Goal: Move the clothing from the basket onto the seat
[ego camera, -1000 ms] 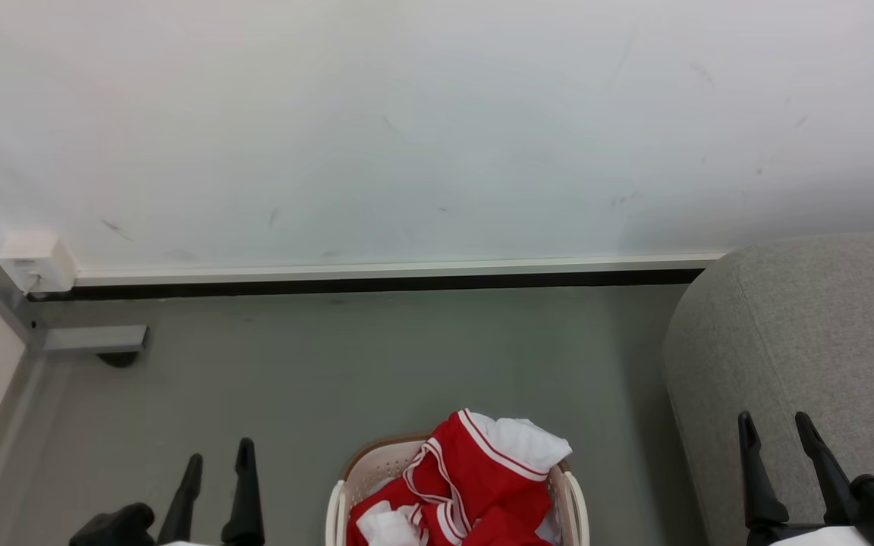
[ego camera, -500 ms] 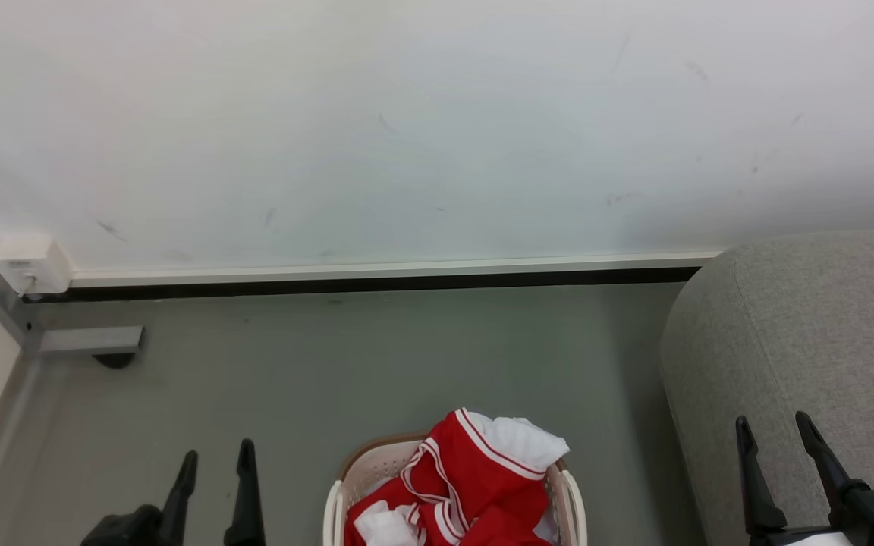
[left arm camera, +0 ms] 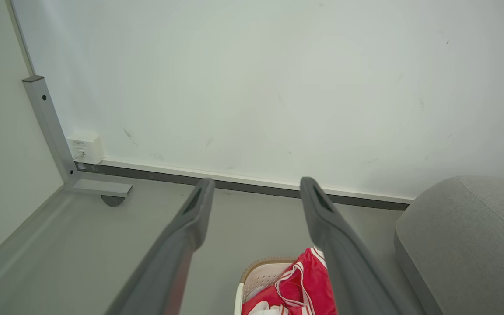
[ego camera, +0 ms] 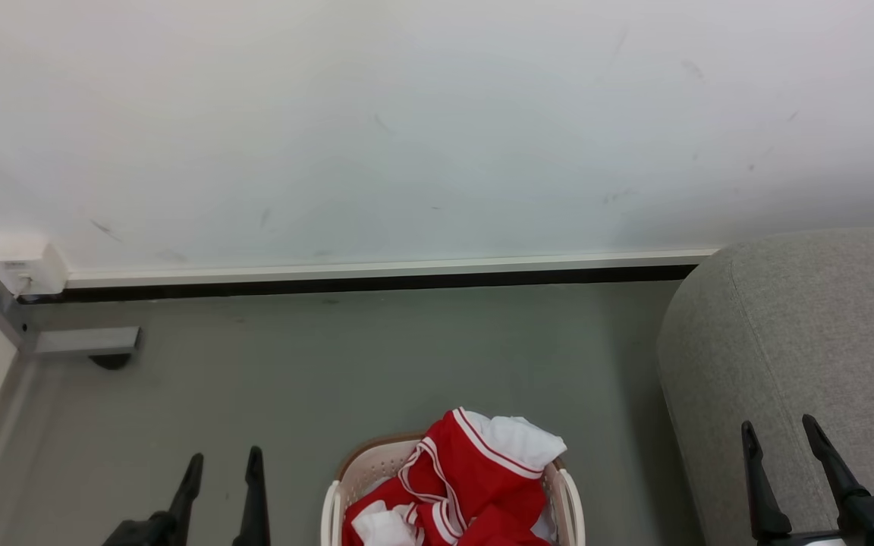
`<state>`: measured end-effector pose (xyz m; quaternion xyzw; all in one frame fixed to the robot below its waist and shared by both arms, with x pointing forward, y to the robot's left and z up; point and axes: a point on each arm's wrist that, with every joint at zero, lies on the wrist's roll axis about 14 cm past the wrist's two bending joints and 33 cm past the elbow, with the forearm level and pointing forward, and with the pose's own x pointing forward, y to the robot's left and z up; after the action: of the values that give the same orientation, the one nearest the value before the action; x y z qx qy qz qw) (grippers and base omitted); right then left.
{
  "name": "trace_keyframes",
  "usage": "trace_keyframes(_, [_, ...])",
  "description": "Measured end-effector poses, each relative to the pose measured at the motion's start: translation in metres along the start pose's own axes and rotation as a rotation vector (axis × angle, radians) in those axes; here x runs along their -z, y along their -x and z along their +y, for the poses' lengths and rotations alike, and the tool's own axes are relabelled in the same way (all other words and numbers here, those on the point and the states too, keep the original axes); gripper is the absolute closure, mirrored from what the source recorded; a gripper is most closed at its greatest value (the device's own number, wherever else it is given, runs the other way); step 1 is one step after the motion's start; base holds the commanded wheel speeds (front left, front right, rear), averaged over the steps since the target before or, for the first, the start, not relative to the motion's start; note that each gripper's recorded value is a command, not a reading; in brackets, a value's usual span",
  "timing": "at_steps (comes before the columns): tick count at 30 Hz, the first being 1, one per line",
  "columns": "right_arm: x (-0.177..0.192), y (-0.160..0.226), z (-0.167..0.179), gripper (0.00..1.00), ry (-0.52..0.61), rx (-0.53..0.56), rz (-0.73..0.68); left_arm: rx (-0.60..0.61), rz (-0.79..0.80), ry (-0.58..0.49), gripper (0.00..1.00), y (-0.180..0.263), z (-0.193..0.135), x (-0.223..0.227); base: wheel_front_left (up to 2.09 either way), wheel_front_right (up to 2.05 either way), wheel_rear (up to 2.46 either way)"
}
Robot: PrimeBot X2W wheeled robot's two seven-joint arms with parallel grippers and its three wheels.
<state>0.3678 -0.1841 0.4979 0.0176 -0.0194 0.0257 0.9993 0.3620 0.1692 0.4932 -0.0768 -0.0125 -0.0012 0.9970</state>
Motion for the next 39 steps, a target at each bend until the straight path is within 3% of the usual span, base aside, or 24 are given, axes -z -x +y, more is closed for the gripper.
trace_keyframes(14, [0.007, 0.004, -0.003, 0.00, 0.042, 0.002, 0.013, 0.042, 0.000, -0.073, 0.00, 0.002, -0.007, 0.005, 0.00, 0.00, 0.00])
trace_keyframes(39, [0.014, 0.008, -0.005, 0.00, 0.024, 0.012, 0.033, 0.067, 0.027, -0.044, 0.00, -0.002, -0.013, 0.014, 0.00, 0.00, 0.00])
